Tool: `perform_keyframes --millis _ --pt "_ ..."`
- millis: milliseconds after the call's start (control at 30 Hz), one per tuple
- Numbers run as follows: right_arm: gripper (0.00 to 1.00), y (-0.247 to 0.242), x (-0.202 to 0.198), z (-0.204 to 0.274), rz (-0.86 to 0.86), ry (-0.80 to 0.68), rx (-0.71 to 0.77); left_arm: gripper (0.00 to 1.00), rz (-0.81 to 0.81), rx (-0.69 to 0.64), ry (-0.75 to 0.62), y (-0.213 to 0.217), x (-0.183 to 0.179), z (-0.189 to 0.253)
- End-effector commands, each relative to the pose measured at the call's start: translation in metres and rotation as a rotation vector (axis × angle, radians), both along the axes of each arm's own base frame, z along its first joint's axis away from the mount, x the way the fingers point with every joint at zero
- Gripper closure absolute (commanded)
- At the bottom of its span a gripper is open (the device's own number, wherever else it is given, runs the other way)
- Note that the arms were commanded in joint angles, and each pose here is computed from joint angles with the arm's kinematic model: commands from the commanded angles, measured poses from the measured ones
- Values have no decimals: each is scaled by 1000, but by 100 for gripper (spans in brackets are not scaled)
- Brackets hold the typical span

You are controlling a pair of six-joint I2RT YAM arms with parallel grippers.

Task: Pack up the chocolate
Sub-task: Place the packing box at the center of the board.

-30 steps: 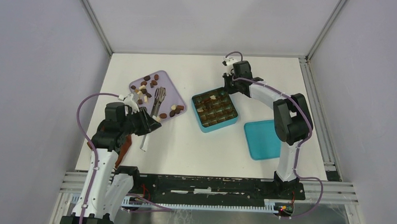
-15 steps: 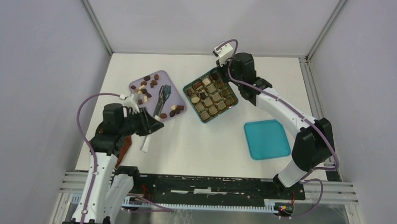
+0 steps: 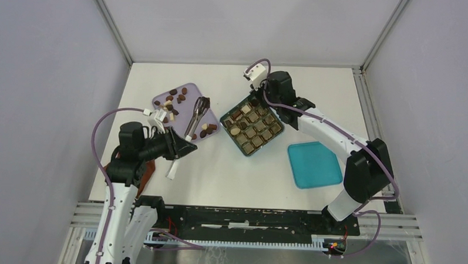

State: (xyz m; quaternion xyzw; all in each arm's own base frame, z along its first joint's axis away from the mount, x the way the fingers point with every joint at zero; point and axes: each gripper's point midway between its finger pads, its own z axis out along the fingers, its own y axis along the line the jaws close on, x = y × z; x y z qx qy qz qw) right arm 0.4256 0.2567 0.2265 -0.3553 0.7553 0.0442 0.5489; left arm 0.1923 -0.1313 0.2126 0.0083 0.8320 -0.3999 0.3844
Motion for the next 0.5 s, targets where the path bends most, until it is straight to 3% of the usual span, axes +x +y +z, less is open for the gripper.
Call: perform_keyframes --millis 0,200,467 --pt "100 16 -3 -29 32 119 25 98 -84 -62 -81 -12 -1 20" --pt "100 25 -13 -87 120 362 67 98 -104 -82 -54 -16 3 14" --pt "98 22 -13 -127 148 483 92 98 -160 -39 -9 -47 5 -4"
